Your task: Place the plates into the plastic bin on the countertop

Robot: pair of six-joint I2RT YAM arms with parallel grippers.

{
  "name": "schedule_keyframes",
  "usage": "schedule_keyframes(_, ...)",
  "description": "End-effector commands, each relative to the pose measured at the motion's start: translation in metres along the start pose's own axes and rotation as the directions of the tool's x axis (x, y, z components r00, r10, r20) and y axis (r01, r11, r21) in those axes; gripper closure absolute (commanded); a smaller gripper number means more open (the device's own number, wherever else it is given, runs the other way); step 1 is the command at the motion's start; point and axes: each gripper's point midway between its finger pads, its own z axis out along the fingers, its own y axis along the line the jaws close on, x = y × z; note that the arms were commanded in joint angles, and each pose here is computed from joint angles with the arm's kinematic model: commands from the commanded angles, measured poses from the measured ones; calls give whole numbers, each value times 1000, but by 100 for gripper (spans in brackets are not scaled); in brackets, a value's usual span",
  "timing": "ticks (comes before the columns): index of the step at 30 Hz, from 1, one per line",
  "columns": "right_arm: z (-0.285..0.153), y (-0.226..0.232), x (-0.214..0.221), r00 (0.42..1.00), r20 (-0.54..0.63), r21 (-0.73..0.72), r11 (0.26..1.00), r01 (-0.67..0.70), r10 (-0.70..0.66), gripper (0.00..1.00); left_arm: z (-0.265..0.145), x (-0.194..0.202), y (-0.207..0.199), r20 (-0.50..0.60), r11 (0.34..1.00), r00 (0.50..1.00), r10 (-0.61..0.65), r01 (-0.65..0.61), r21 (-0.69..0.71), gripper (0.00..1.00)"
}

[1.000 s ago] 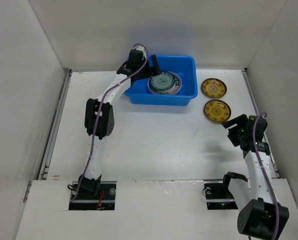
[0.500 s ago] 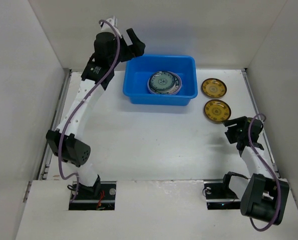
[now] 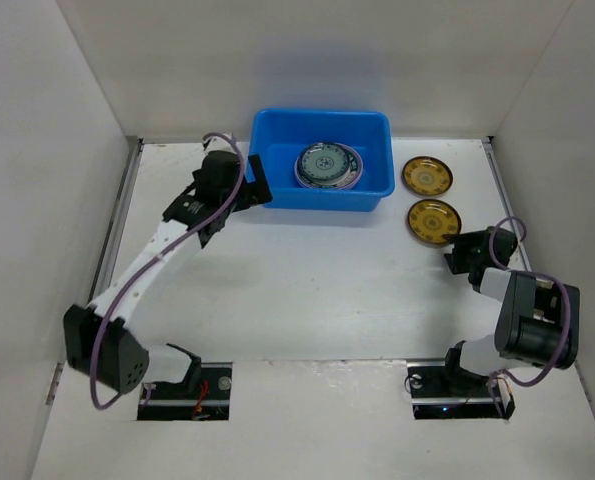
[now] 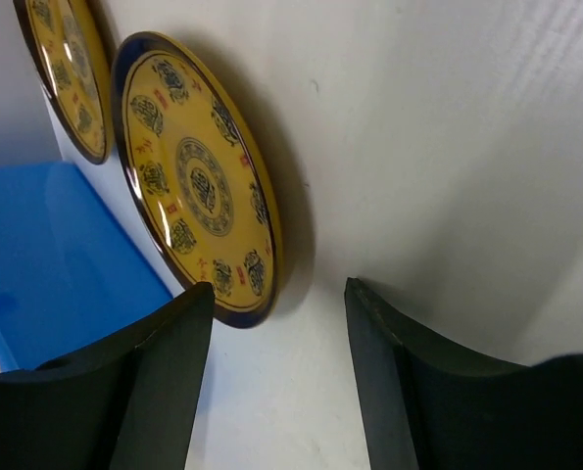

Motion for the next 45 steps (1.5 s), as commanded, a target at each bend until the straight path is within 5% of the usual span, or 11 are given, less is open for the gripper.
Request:
schedule_keyframes(1,9,28,-18,998,56,-84,996,-8,12,39,-43,-28,14,135,999,990,-35,37,-17,0)
schedule_keyframes(7,27,29,-20,999,49,-69,997,-17,20,57,-71,-13,46,131,995,991,-29,41,-86,0)
schedule_keyframes(14,34,38,-17,999,40,-85,996,-19,22,100,-84,1,73,117,987,992,-51,68,-148,0)
schedule_keyframes(24,-37,113,0,992,95,-222,970,100,-80,100,-66,-16,71,139,983,988,-68,91,-161,0)
schedule_keyframes(33,-111,258,33,930,121,-386,847,365,-346,100,-47,-6,74,99,980,994,-48,66,-186,0)
schedule_keyframes(39,-76,329,102,811,41,-412,730,545,-583,100,-49,0,88,100,975,994,-46,67,-211,0)
schedule_keyframes(45,-9,330,154,673,-33,-359,638,682,-739,100,-57,12,111,104,962,992,-75,99,-253,0)
